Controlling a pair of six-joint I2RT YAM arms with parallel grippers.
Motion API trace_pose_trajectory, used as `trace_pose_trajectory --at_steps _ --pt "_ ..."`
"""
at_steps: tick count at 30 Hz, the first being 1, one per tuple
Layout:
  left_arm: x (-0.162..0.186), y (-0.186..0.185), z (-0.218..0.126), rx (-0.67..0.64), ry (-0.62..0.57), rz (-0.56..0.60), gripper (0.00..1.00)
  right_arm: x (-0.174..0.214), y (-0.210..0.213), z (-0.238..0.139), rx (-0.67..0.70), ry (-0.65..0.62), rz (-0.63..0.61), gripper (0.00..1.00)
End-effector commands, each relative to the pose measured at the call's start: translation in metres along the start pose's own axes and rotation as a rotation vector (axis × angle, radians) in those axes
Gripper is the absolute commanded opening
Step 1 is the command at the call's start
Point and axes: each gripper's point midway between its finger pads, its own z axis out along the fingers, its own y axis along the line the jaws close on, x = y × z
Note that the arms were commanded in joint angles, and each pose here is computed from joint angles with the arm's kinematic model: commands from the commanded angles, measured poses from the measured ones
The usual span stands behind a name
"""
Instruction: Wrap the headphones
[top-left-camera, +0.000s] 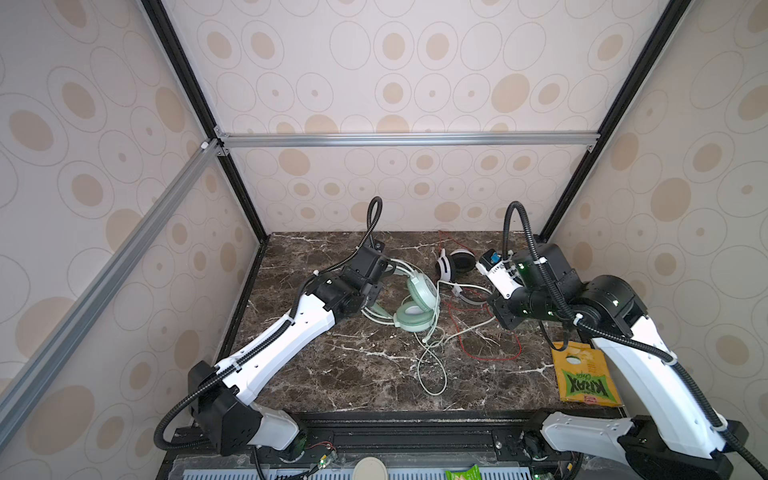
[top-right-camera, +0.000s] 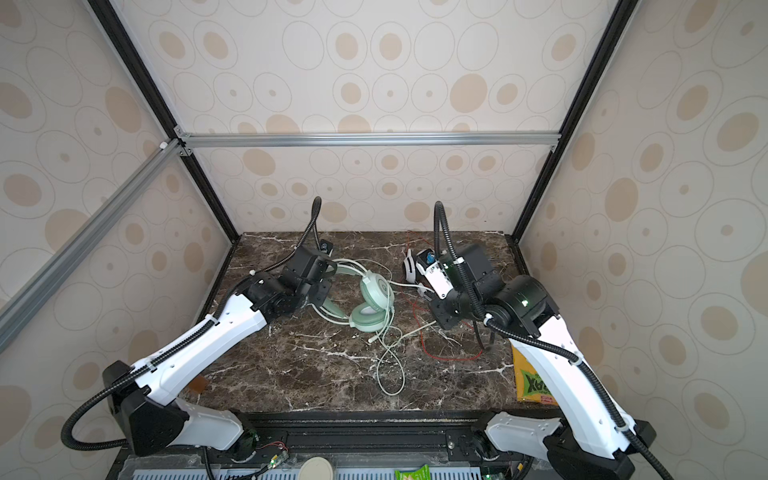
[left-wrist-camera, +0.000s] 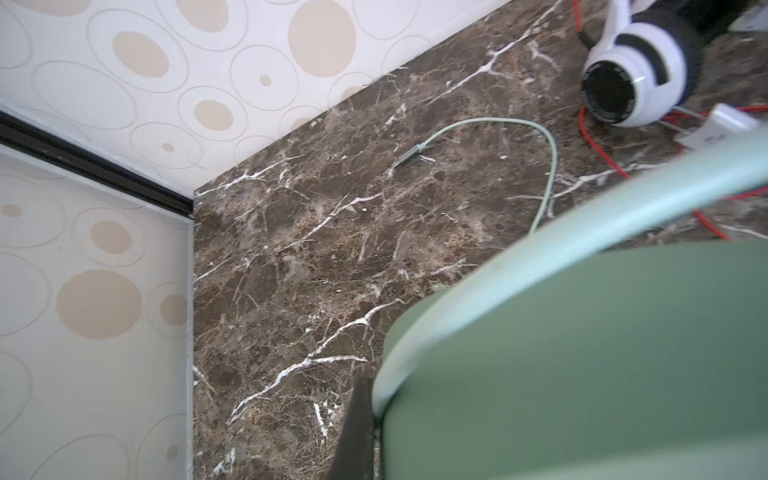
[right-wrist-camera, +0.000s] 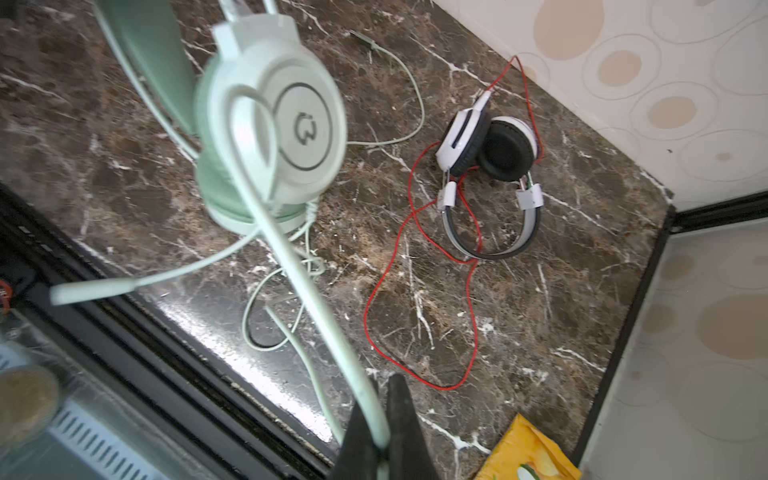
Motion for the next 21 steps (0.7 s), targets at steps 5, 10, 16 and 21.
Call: trace_pose_trajectory --at_steps 5,10,16,21 --pt "0.003 -0.034 -0.04 0.305 -0.051 0.015 0.0 -0.05 -0.049 0.031 0.272 -0.042 -0.086 0.0" --pt "0.015 -0.067 -0.061 0.492 -0.043 0.027 0.0 -0.134 -0.056 0.032 0.222 -0.245 -0.105 0.0" --pt "0.025 -0.096 -0.067 0.56 -0.014 0.045 0.0 -0.216 -0.058 0.042 0.096 -0.359 -0.067 0.0" --pt "0.036 -0.121 -0.067 0.607 -0.014 0.013 0.0 -0.239 -0.053 0.089 -0.013 -0.374 0.031 0.0"
